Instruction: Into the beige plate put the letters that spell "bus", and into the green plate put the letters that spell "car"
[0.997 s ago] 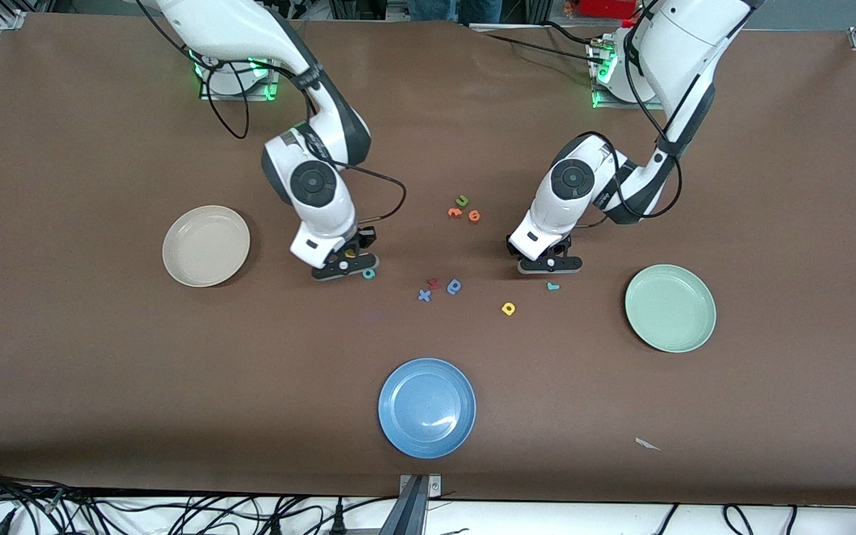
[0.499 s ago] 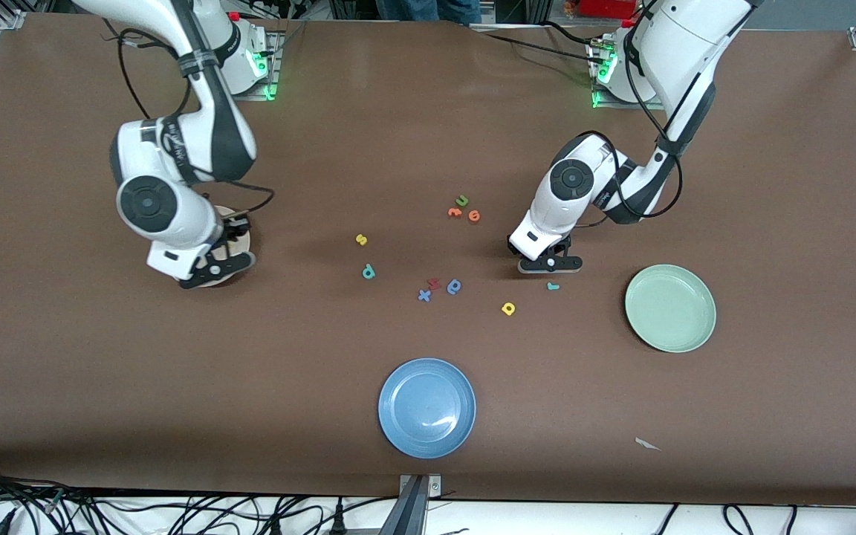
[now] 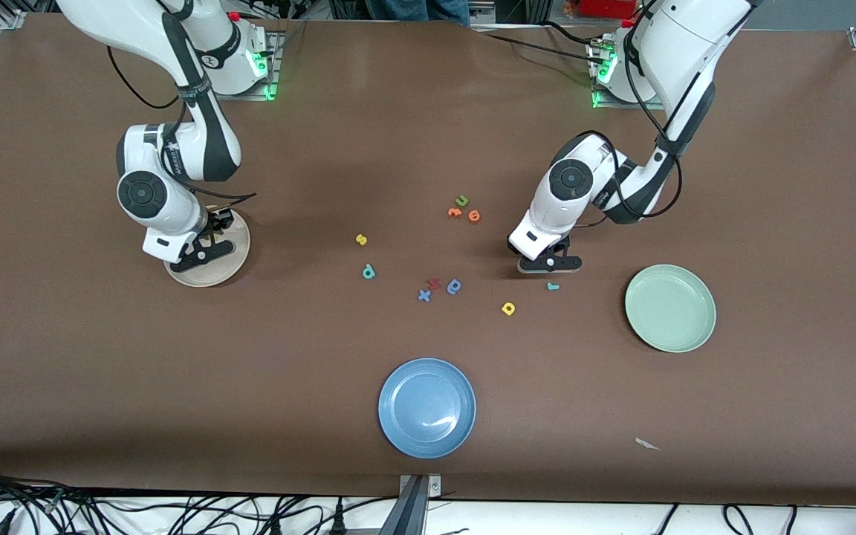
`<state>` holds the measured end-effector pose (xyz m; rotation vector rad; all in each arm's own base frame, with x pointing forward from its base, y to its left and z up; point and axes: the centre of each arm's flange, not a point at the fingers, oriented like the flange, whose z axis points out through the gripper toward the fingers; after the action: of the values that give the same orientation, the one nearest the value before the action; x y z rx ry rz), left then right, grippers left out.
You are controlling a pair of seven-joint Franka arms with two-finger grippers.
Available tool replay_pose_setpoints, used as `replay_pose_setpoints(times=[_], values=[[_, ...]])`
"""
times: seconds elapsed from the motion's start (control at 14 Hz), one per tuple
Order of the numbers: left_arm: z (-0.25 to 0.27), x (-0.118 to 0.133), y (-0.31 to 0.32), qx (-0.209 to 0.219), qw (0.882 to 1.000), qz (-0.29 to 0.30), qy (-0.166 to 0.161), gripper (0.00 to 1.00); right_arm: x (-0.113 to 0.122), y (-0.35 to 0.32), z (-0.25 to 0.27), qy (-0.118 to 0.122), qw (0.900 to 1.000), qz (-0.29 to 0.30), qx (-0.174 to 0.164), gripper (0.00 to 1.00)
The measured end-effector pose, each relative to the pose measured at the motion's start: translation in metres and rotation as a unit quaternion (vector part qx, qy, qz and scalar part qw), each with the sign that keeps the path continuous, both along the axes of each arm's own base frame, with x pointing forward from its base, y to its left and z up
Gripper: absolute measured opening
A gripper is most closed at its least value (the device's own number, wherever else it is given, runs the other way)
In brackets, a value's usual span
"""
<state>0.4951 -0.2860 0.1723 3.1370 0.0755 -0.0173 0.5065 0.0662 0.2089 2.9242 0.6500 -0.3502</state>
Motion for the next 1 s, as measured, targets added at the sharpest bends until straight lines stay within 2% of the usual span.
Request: replay_pose_setpoints(times=[0.07,0.36,0.43,0.64,0.85,1.0], values=[[0.0,0.0,0.0,0.0,1.0,0.0,0.0,0.25,0.0,0.0,0.0,0.0,1.0,0.0,0.0,0.31],[0.001,0.001,0.002,0.008,1.0,-0.006,0.007,0.25,0.004,0.005,0.012,-0.009,1.0,-0.001,0.006,0.69],[0.001,0.003,0.006,0.014,1.0,-0.013,0.013,0.25,0.005,0.008,0.017,-0.012,1.0,-0.003,0.009,0.74],[0.016,0.026,0.032,0.036,0.998,-0.028,0.032,0.25,0.005,0.05,0.034,-0.017,0.999,-0.034,0.024,0.73],[0.052,0.062,0.061,0.064,0.994,-0.057,0.06,0.25,0.002,0.126,0.049,-0.031,0.996,-0.074,0.039,0.73],[0.071,0.086,0.095,0.065,0.993,-0.08,0.065,0.25,-0.002,0.177,0.055,-0.039,0.992,-0.109,0.055,0.73]])
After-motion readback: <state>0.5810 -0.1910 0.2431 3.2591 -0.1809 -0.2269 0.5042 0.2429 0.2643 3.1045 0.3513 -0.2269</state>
